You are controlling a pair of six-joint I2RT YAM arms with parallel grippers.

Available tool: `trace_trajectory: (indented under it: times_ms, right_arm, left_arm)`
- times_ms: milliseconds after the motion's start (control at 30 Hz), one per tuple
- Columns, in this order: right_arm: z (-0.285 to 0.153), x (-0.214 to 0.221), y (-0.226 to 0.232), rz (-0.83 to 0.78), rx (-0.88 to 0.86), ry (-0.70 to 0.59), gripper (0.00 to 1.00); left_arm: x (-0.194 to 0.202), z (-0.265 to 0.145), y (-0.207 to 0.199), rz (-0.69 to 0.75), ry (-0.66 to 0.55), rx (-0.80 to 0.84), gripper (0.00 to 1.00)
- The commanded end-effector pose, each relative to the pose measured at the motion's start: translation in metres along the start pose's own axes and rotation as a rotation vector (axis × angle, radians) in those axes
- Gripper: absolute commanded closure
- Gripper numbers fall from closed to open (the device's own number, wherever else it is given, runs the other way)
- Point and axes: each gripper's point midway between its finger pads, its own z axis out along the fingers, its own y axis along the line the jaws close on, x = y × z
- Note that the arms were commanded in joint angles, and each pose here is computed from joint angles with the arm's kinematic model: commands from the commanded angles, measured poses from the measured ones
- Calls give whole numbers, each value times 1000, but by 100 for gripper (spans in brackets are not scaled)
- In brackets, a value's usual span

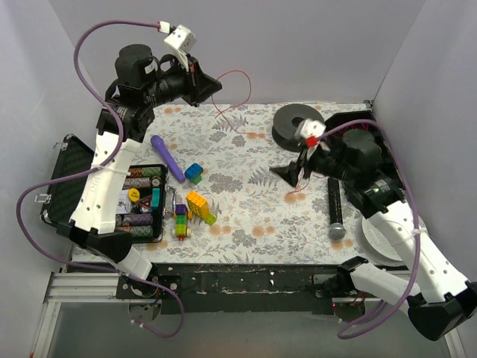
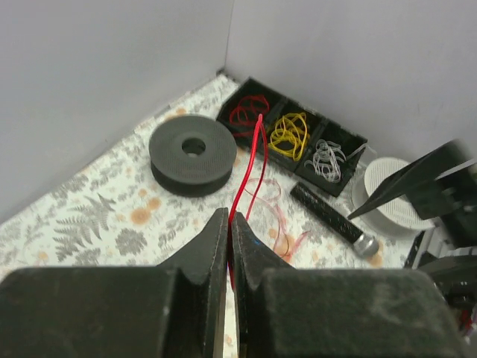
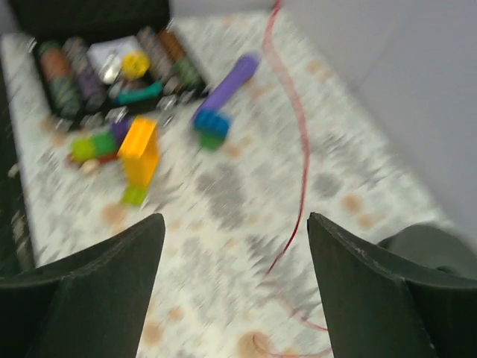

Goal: Wrap the cables

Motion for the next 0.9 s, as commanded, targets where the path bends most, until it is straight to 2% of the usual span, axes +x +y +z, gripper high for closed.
trace_trajectory:
  times_ms: [0,133,267,400,500,667,867]
  right_arm:
    - [-17,60,76,139,-318,107,11]
    - [-11,26,49,78,-193,2,6]
    - [16,3,14,143,-90,-53,8]
    - [51,2,-3,309,-98,-132,18]
    - [68,9,-19,361,-49,-166,20]
    - [83,16,-22,379,-67,-223,23]
    - [92,18,-31,423,-97,-270,43]
  left_arm:
    - [28,-1,-5,31,61,63,100]
    - [65,3,-10,7,136,135,100]
    - [91,-1,-21,-22,181,203,100]
    - [99,-8,-28,-33,193,220,100]
    - [101,-13,-34,-39,197,236,100]
    - [105,-15,-39,-61,207,263,100]
    - [110,-17,-42,-70,217,281,100]
